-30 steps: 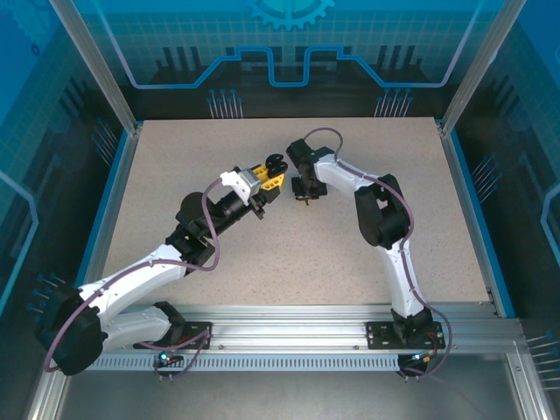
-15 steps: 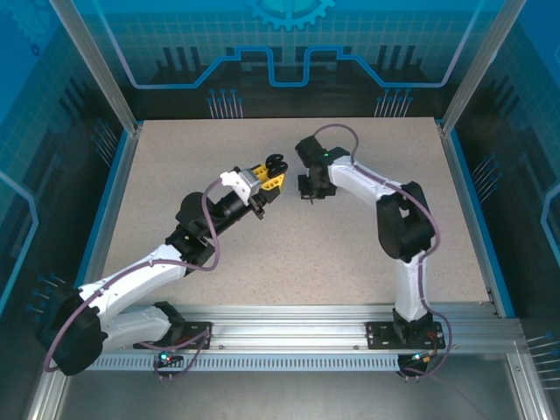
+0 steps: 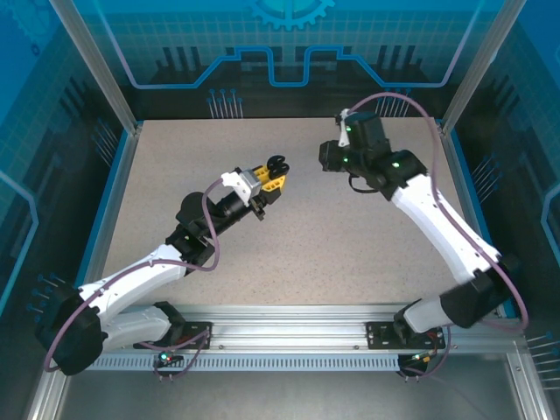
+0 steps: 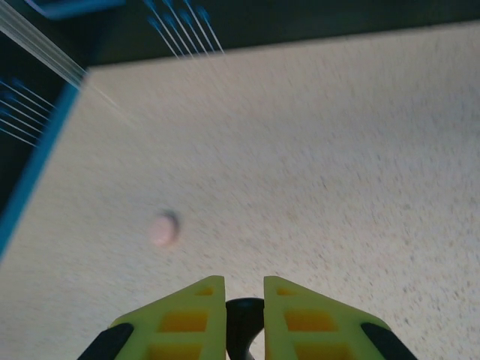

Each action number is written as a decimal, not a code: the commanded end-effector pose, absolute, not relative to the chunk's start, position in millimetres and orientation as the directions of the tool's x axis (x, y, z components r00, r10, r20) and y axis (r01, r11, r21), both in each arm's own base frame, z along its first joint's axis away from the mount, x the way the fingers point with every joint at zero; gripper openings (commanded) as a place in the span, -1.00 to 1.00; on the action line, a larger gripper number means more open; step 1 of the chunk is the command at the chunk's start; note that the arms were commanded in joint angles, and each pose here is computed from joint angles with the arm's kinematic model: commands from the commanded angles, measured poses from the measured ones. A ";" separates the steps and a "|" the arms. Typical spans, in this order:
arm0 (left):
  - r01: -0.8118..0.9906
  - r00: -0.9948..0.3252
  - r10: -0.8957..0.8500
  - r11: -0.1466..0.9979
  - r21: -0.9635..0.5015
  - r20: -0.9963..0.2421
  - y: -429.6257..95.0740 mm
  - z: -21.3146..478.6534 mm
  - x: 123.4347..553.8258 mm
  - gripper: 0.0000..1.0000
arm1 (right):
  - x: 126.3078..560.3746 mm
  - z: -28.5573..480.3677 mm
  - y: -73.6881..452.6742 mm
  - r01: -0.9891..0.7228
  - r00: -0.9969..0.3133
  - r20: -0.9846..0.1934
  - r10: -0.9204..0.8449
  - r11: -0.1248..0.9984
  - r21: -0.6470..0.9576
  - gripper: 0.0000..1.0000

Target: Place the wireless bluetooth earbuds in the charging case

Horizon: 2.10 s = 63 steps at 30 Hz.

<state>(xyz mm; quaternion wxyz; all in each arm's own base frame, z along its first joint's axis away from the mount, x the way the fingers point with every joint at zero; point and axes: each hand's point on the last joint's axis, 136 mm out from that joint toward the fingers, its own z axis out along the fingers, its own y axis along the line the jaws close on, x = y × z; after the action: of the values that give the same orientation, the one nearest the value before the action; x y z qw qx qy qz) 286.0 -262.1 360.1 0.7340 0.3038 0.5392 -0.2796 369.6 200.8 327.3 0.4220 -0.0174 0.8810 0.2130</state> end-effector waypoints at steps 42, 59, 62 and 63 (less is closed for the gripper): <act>0.807 0.210 -0.198 0.588 0.055 -0.957 -289.2 384.9 294.5 -1.00 | 296.8 407.3 283.8 -0.603 -0.451 -0.877 0.163 0.669 0.435 -0.73; 0.792 0.233 -0.196 0.607 0.069 -0.953 -285.5 389.6 294.5 -1.00 | 290.2 383.7 281.9 -0.582 -0.486 -0.865 0.124 0.692 0.427 -0.75; 0.792 0.233 -0.196 0.607 0.069 -0.953 -285.3 389.6 294.6 -1.00 | 291.0 377.8 282.2 -0.571 -0.498 -0.859 0.121 0.700 0.429 -0.69; 0.792 0.230 -0.196 0.607 0.067 -0.953 -285.5 388.9 295.0 -1.00 | 291.3 378.0 282.1 -0.568 -0.499 -0.858 0.123 0.701 0.431 -0.64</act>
<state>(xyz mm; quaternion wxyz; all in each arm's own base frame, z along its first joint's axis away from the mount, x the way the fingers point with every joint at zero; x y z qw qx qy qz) 301.5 -286.5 357.3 0.7039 0.2921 0.5570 -0.3301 297.6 280.9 388.2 0.4902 -0.1375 0.7785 0.3672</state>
